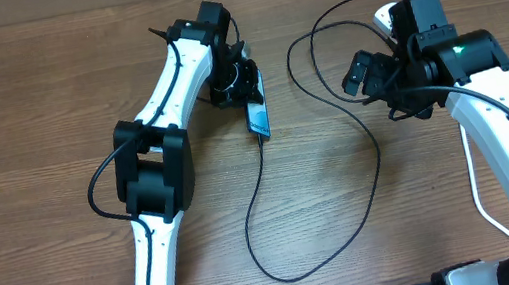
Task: Plug charger to phone and switch on socket
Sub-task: 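Lower the connected phone flat onto the table with the left gripper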
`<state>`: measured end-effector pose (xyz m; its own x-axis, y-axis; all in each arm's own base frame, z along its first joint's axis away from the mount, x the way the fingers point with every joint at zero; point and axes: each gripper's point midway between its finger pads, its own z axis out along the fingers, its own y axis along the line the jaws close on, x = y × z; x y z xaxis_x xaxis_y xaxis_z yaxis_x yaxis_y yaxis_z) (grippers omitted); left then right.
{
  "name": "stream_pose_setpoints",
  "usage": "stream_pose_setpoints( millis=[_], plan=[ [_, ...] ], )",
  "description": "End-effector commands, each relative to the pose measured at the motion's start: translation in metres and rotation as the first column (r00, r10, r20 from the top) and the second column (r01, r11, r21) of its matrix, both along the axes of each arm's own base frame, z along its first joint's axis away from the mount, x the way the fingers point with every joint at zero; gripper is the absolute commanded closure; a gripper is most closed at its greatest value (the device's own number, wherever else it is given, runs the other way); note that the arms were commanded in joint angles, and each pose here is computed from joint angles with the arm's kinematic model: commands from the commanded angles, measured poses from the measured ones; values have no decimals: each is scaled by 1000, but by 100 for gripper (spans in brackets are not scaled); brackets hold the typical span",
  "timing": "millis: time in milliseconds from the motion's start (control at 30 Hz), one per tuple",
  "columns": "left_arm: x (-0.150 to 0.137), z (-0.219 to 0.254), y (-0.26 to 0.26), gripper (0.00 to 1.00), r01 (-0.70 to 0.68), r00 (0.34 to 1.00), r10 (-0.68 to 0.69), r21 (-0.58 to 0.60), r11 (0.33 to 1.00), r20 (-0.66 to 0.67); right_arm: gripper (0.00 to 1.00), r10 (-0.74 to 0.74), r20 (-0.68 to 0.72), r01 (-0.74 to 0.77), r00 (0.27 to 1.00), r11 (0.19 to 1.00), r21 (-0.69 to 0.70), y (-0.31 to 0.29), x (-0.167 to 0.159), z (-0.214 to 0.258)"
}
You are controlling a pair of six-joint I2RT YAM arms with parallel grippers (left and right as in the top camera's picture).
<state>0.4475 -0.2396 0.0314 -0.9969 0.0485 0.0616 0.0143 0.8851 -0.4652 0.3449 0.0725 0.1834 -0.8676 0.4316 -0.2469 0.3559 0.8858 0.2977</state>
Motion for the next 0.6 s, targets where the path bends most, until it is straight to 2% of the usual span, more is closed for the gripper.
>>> stream_pose_setpoints(
  millis=[0,467,567],
  plan=[
    [-3,0,-8,96,-1,1000,1,-6,1000,-7,0,-17,23,17,1000,1000,3,-2,6,7],
    [-1,-9,-10,93,-23,1000,23,19,1000,-4,0,-33,20,33,999,999,9,-2,6,7],
    [-1,-9,-10,89,-23,1000,23,19,1000,-5,0,-33,20,33,999,999,9,-2,6,7]
  ],
)
